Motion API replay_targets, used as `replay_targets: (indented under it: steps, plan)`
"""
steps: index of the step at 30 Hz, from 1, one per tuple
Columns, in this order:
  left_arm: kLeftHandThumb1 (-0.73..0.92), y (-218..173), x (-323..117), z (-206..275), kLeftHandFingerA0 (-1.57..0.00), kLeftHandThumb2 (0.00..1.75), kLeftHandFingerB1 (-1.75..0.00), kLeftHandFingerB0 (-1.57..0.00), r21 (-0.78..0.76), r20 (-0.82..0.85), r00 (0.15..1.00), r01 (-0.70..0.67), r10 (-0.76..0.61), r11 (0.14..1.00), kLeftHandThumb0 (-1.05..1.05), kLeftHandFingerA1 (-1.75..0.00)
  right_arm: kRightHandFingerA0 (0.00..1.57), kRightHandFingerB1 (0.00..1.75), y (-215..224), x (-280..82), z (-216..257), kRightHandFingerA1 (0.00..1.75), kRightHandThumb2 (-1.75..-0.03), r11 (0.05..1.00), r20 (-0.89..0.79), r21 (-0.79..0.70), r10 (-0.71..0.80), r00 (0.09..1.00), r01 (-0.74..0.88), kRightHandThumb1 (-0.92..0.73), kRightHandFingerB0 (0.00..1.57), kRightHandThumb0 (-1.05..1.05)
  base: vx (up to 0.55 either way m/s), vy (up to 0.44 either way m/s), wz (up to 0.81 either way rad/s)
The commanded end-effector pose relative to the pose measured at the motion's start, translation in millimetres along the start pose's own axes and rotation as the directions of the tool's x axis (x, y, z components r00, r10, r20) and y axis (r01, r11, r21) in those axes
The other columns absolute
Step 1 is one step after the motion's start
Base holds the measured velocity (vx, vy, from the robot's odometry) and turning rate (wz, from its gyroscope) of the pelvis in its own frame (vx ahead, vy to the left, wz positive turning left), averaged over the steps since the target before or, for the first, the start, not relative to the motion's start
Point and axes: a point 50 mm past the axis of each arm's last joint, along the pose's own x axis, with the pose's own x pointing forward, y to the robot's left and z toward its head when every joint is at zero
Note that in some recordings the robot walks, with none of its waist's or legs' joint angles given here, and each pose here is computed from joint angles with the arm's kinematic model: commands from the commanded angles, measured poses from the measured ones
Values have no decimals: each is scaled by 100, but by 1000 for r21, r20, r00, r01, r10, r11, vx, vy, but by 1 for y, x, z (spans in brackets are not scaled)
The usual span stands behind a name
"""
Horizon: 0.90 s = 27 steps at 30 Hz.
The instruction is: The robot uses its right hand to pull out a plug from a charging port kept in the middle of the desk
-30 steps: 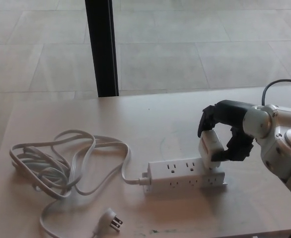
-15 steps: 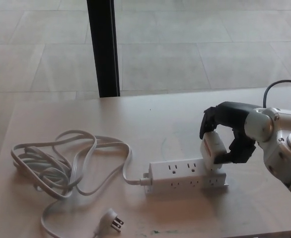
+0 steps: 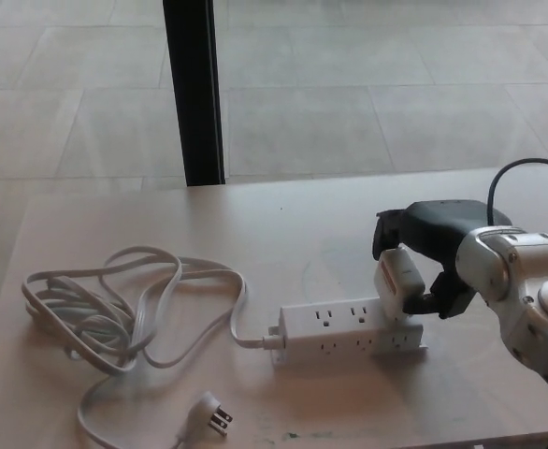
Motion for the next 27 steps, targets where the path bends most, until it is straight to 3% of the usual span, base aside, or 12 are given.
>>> replay_targets:
  steps: [1, 3, 8, 9, 10, 11, 14, 16, 19, 21, 23, 27]
  plan:
    - [70, 8, 0, 5, -80, 61, -45, -60, 38, 36, 999, -8, 7, 999, -62, -67, 83, 114, 20, 0, -11, 158, -92, 998, -12, -46, 45, 999, -46, -72, 73, -35, 0, 0, 0]
    - [70, 9, 1, 5, -83, 61, -45, -61, 32, 27, 1000, -6, 5, 999, -64, -71, 90, 131, 13, 0, -12, 175, -96, 998, 9, -59, 10, 1000, -9, -71, 70, -35, 0, 0, 0]
    - [70, 10, 1, 6, -88, 62, -48, -65, 53, 31, 999, -15, 13, 999, -63, -81, 91, 122, -1, 0, -14, 175, -90, 997, 12, -70, -12, 1000, 13, -71, 75, -36, 0, 0, 0]
    - [70, 9, 1, 6, -89, 61, -49, -67, 57, 34, 999, -18, 16, 998, -63, -80, 92, 88, -3, 0, -15, 175, -94, 998, 12, -65, -10, 1000, 11, -67, 74, -35, 0, 0, 0]
    - [70, 9, 1, 6, -89, 61, -49, -67, 58, 35, 999, -18, 16, 998, -63, -80, 92, 88, -3, 0, -15, 175, -94, 998, 12, -64, -10, 1000, 11, -67, 74, -35, 0, 0, 0]
    - [69, 9, 1, 6, -87, 61, -50, -68, 56, 40, 999, -27, 25, 998, -65, -72, 96, 110, -6, -1, -15, 175, -99, 998, 23, -51, -30, 999, 31, -67, 76, -33, 0, 0, 0]
    - [70, 9, 1, 6, -83, 62, -51, -66, 60, 47, 999, -19, 16, 998, -64, -71, 92, 124, -7, -1, -15, 175, -101, 998, 24, -48, -25, 999, 26, -63, 77, -36, 0, 0, 0]
    - [70, 9, 1, 5, -83, 62, -46, -63, 34, 33, 999, -15, 14, 999, -64, -73, 94, 95, -7, -1, -14, 175, -94, 999, 28, -37, -25, 999, 26, -66, 77, -35, 0, 0, 0]
    - [70, 9, 1, 4, -85, 61, -46, -62, 33, 25, 1000, -12, 11, 999, -64, -75, 97, 92, -8, -1, -14, 175, -100, 999, 44, -35, -37, 998, 38, -61, 82, -32, 0, 0, 0]
    - [70, 9, 1, 4, -81, 62, -44, -59, 35, 26, 1000, -10, 9, 999, -64, -70, 93, 101, -12, 0, -14, 175, -101, 999, 40, -39, -32, 999, 33, -61, 83, -36, 0, 0, 0]
    - [71, 9, 1, 5, -86, 61, -46, -64, 42, 27, 1000, -9, 8, 999, -63, -76, 94, 132, -14, 0, -14, 175, -101, 998, 46, -41, -41, 998, 42, -60, 81, -36, 0, 0, 0]
    - [72, 9, 1, 5, -86, 60, -46, -64, 51, 26, 1000, -12, 10, 999, -64, -74, 93, 127, -21, -2, -14, 175, -99, 997, 49, -41, -61, 997, 63, -62, 75, -37, 0, 0, 0]
